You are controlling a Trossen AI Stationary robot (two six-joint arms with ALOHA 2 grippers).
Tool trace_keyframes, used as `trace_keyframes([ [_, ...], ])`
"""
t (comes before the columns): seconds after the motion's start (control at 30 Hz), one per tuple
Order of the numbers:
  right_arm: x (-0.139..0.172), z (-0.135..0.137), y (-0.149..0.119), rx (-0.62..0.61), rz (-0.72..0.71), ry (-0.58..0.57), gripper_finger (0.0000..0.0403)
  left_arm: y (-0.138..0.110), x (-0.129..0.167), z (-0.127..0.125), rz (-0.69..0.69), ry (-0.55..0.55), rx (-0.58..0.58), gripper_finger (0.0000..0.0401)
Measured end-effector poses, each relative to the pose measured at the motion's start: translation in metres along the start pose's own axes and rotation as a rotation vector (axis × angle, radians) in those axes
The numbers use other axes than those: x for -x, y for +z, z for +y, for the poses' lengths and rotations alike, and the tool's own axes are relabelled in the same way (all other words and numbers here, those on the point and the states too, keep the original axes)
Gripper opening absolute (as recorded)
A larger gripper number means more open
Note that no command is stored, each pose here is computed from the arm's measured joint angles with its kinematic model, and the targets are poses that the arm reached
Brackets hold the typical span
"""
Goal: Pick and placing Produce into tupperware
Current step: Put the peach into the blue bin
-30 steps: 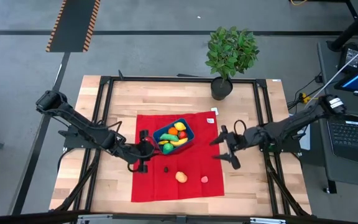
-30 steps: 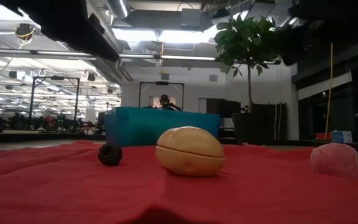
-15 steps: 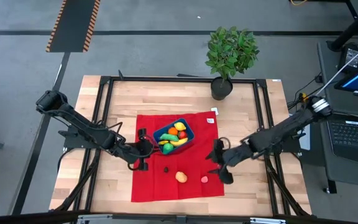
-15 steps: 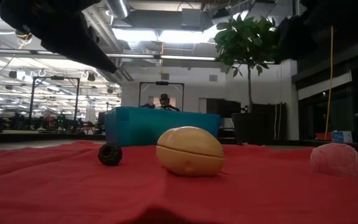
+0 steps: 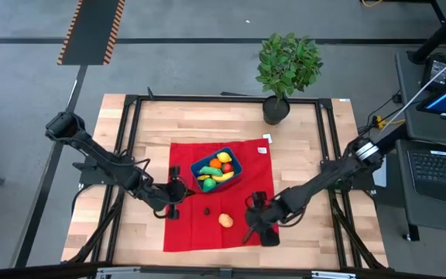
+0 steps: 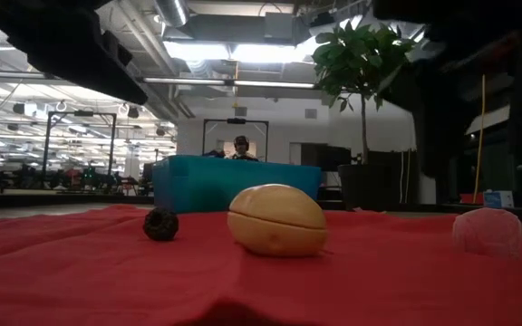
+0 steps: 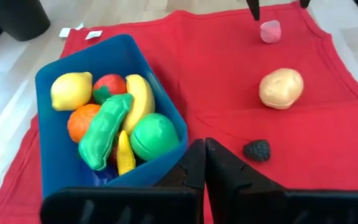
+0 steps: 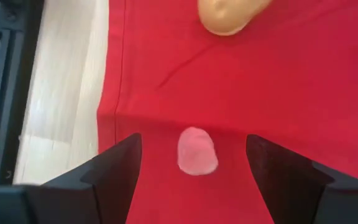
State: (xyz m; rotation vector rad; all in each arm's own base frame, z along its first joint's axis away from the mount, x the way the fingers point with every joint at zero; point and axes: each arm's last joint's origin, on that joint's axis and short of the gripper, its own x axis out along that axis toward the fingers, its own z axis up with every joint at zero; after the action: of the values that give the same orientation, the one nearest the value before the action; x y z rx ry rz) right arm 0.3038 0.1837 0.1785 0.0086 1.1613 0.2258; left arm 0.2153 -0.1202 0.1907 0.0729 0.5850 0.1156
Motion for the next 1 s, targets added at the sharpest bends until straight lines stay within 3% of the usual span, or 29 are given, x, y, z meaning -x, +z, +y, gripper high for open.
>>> trace_keyframes([
  [0.33, -0.017, 0.002, -0.003, -0.031, 0.106, 0.025, 0.0289, 0.000, 0.001, -0.003, -0.010, -0.011, -0.027, 0.0018],
  [0.67, -0.017, 0.001, -0.003, -0.020, 0.093, -0.011, 0.0287, 0.000, 0.001, -0.003, -0.009, -0.011, -0.030, 0.0040],
  [1.0, -0.022, 0.001, -0.004, -0.021, 0.100, -0.015, 0.0234, 0.000, 0.001, -0.003, -0.008, -0.011, -0.031, 0.0056],
])
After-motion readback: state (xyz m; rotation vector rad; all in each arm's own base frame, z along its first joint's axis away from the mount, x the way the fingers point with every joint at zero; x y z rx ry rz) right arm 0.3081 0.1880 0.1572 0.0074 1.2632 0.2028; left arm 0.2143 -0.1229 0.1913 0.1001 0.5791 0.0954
